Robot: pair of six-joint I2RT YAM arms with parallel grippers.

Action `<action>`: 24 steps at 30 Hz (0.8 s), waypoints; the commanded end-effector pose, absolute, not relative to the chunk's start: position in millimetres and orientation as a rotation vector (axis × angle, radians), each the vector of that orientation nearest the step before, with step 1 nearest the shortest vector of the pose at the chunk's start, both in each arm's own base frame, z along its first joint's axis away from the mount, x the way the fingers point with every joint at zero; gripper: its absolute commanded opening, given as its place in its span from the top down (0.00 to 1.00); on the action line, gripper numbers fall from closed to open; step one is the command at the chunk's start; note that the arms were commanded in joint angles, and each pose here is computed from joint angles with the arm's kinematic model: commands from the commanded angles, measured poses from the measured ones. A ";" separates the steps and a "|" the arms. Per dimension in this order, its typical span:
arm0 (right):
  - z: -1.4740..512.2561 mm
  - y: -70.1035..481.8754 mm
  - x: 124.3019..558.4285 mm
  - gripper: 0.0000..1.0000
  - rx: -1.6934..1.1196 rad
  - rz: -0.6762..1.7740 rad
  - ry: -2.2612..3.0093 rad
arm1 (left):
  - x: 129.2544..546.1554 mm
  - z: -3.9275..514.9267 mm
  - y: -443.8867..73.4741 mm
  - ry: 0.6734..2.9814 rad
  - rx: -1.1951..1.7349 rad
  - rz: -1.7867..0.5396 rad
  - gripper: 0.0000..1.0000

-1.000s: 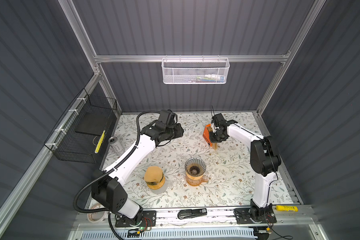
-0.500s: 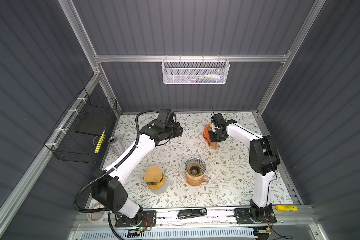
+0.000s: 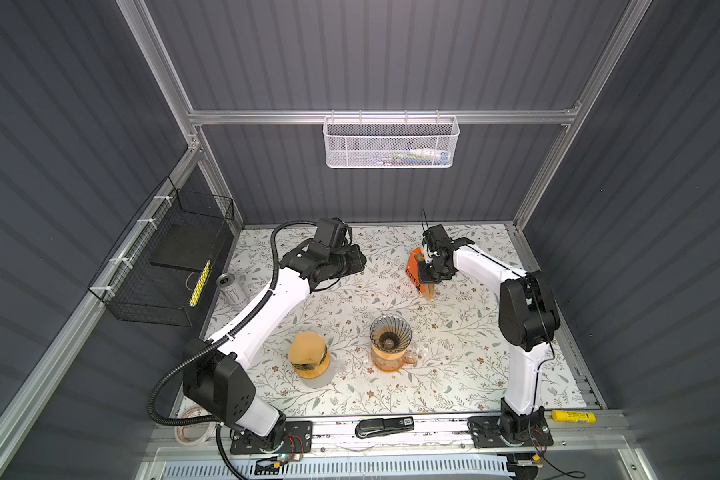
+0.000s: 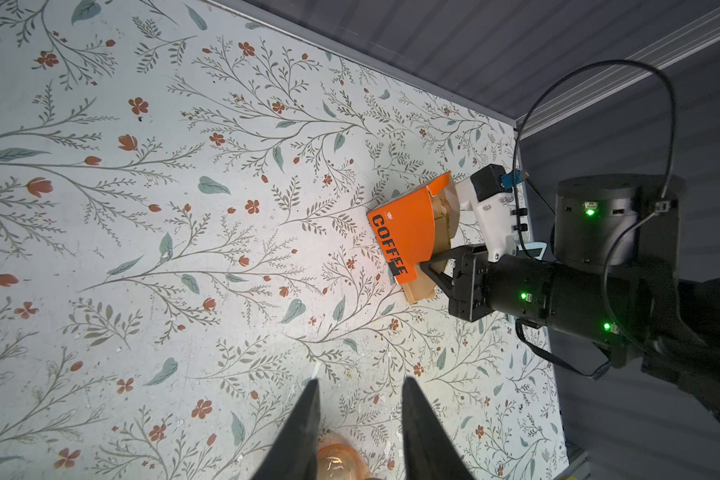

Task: Place the coffee filter in the dripper
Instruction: 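Pull one tan paper filter out of the box with the right gripper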

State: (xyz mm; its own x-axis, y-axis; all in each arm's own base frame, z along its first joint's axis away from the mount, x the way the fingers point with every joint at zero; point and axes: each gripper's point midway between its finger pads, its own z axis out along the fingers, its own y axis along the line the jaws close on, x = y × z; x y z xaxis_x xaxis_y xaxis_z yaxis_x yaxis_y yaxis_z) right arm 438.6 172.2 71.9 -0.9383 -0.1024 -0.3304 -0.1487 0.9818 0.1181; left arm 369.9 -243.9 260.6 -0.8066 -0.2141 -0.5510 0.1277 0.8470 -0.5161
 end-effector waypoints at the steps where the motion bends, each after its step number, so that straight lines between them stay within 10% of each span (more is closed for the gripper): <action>1: 97.7 171.5 432.6 1.00 -0.163 0.227 2.784 | 370.6 265.4 -243.0 2.378 -0.046 -0.742 0.66; 24: 140.1 162.1 366.3 1.00 -0.151 0.226 2.764 | 358.0 275.0 -238.8 2.357 -0.027 -0.768 0.66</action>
State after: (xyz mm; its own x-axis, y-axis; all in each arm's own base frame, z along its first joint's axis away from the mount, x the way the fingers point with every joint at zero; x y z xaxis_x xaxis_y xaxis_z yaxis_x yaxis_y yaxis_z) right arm 378.2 166.8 133.0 -0.9262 -0.0784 -0.3688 -0.1434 0.9779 0.1523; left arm 362.9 -243.5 267.5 -0.7990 -0.2133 -0.5622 0.1522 0.8328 -0.5323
